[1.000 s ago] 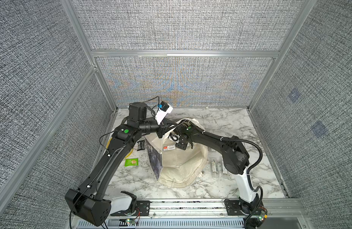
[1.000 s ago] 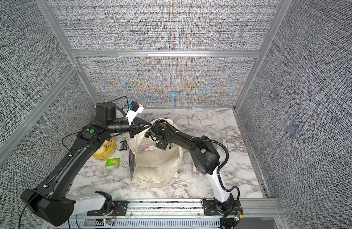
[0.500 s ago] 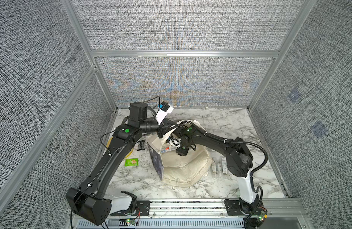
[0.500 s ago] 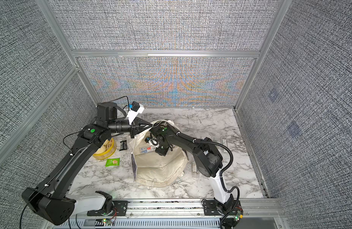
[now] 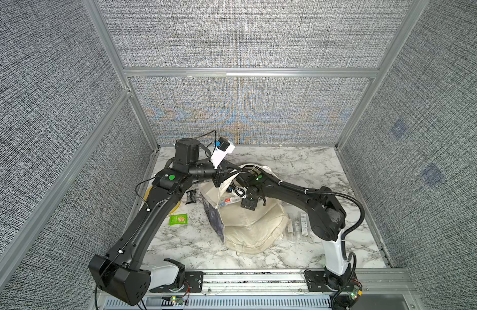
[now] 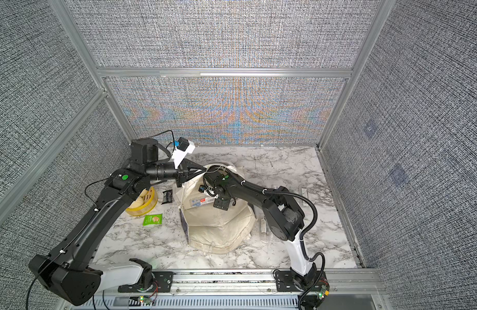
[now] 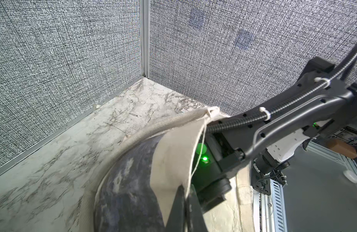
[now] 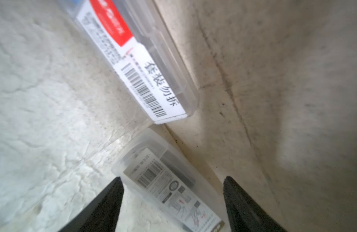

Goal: Take out the compass set from the canvas bag
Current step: Pick up the compass set from the canvas bag.

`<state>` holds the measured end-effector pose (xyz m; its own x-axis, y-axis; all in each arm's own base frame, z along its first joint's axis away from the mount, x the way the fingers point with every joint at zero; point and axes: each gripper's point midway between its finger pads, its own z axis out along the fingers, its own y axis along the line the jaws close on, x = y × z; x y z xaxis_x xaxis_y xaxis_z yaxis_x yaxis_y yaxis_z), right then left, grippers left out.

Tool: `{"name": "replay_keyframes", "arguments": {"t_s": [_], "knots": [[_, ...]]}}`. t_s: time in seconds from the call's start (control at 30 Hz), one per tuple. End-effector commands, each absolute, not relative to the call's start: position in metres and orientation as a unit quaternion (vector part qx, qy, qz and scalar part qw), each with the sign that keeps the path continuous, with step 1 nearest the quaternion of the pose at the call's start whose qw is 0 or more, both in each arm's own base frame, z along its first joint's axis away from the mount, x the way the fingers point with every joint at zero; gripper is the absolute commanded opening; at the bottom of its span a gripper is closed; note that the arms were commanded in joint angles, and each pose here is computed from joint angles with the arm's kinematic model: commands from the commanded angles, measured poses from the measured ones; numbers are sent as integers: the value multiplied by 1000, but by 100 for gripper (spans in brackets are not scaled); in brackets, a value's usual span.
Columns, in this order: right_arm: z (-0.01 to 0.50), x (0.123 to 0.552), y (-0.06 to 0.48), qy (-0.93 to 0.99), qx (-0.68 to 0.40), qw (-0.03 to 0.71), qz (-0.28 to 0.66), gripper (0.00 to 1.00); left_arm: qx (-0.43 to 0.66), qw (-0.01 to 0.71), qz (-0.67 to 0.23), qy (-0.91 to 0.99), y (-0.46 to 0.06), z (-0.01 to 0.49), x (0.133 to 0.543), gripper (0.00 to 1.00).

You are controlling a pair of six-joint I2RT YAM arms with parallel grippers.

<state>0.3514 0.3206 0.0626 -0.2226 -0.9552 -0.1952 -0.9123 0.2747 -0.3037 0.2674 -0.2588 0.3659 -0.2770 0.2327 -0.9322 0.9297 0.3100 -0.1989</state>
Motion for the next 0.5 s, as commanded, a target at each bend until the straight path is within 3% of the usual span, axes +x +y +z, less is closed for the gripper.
{"name": "replay_keyframes", "arguments": {"t_s": [0.0, 0.33, 0.47], "knots": [[47, 358, 321, 799, -578, 161, -48, 80, 434, 431, -421, 670, -261, 374, 260, 0], [32, 324, 313, 871, -487, 39, 56, 79, 433, 429, -420, 673, -261, 371, 263, 0], [34, 309, 310, 878, -473, 14, 68, 67, 432, 428, -420, 673, -262, 371, 263, 0]]}}
